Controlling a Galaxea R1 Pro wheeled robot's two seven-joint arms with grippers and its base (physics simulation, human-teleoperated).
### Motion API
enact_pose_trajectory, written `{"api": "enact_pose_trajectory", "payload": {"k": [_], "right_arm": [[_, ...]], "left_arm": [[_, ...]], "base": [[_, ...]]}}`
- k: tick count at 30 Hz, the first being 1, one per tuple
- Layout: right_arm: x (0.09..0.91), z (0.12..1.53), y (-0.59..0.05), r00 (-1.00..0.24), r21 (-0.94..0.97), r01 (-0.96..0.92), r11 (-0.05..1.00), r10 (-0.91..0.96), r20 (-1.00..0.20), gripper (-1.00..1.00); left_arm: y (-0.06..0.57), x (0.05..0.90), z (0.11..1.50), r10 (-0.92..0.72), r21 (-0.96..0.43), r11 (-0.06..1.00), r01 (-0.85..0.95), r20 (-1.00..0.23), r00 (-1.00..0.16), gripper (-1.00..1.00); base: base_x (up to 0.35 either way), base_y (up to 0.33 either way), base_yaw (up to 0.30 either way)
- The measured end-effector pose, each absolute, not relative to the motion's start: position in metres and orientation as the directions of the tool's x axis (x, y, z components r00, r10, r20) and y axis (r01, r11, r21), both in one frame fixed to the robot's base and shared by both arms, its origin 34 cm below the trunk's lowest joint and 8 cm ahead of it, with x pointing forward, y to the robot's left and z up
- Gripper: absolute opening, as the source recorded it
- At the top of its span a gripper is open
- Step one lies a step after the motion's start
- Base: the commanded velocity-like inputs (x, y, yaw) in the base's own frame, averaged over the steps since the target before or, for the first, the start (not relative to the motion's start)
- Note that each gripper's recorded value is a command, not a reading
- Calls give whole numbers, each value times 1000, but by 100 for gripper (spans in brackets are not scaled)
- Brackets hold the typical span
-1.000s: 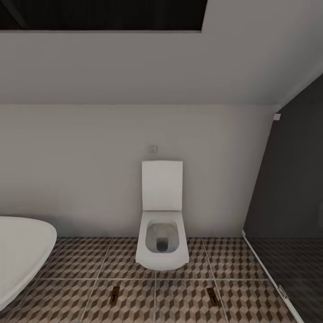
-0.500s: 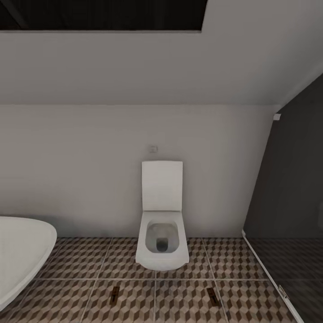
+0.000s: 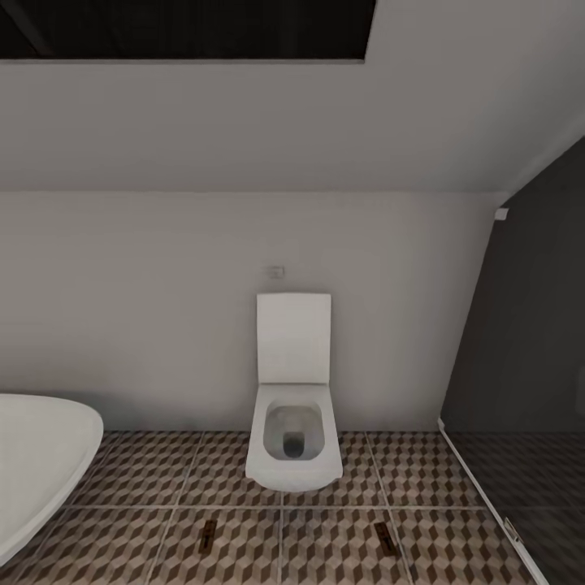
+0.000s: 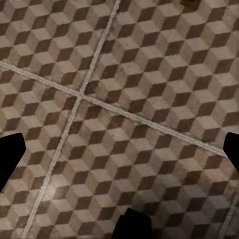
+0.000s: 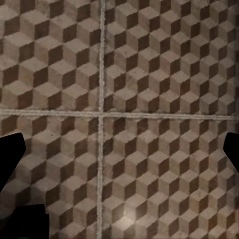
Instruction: Take the four mousetraps from the cabinet in the bathroom and place them on the bathroom floor. Make sure all four end up on the same floor surface, and ensure that at least two of them are either under or directly next to the same bathroom sink.
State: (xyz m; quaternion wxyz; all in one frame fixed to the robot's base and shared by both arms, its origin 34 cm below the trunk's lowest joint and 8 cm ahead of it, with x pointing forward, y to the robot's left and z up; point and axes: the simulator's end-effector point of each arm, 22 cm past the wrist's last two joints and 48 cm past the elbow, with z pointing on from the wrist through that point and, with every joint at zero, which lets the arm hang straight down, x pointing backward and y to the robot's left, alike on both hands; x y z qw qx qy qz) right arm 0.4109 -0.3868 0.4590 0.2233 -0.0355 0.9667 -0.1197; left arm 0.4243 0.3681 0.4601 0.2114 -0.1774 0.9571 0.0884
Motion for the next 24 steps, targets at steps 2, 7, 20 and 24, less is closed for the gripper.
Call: {"api": "enact_pose_trajectory", "payload": {"k": [2, 7, 20, 24], "right_arm": [[411, 463, -387, -898, -247, -15, 969, -122, -423, 100], [410, 471, -386, -899, -246, -17, 969, -122, -421, 100], [405, 491, -384, -903, -244, -19, 970, -122, -413, 100], [378, 488, -382, -917, -241, -29, 970, -121, -379, 100]], "left_arm": [[368, 425, 464, -302, 94, 922, -377, -436, -848, 100], [368, 425, 473, -303, 93, 921, -377, -436, -848, 100], [366, 426, 495, -303, 92, 922, -376, -433, -849, 100], [362, 409, 495, -304, 95, 924, -371, -408, -861, 100]], "base": [[0, 0, 0], [0, 0, 0], [0, 0, 0], [0, 0, 0]]}}
